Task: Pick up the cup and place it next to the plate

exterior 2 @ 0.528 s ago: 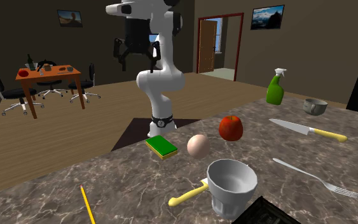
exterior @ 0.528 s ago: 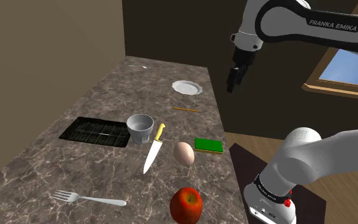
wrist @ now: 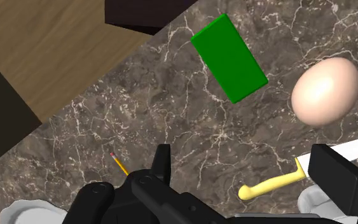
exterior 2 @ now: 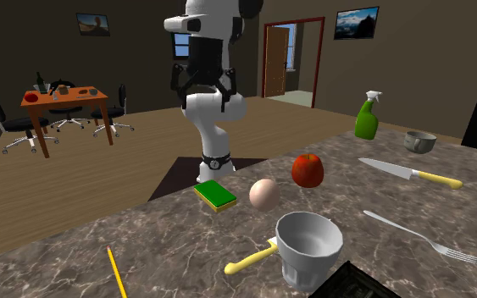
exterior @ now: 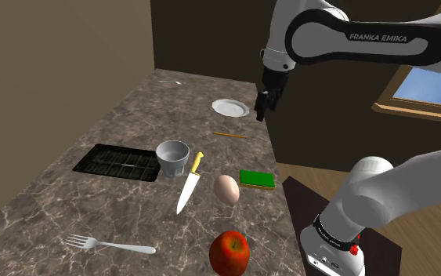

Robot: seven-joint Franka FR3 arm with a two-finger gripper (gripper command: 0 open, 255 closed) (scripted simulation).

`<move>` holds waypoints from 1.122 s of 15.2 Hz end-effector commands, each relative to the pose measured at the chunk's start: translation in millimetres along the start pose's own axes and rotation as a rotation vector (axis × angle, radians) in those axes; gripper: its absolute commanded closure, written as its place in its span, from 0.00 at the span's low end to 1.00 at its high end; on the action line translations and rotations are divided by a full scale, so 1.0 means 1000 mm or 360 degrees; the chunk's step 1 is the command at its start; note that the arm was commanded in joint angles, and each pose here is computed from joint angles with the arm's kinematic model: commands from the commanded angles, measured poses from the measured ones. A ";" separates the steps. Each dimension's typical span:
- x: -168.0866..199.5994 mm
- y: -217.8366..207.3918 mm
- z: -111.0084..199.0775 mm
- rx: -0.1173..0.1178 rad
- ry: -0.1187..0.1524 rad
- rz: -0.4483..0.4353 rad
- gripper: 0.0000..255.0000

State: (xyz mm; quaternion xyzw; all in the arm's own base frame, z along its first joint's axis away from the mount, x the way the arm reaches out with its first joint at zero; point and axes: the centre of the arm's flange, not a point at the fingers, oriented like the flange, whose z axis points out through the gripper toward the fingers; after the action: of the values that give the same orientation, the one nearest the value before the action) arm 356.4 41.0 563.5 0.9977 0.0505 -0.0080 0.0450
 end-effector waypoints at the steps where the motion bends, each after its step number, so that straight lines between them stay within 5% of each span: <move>1: 0.015 -0.022 0.011 -0.0008 0.0000 0.0005 0.00; 17: 0.148 -0.178 0.082 -0.0080 -0.0007 0.0039 0.00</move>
State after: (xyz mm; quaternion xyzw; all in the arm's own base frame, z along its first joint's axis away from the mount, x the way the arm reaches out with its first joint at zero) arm 475.1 216.0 467.1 0.9968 0.0396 -0.0086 0.0694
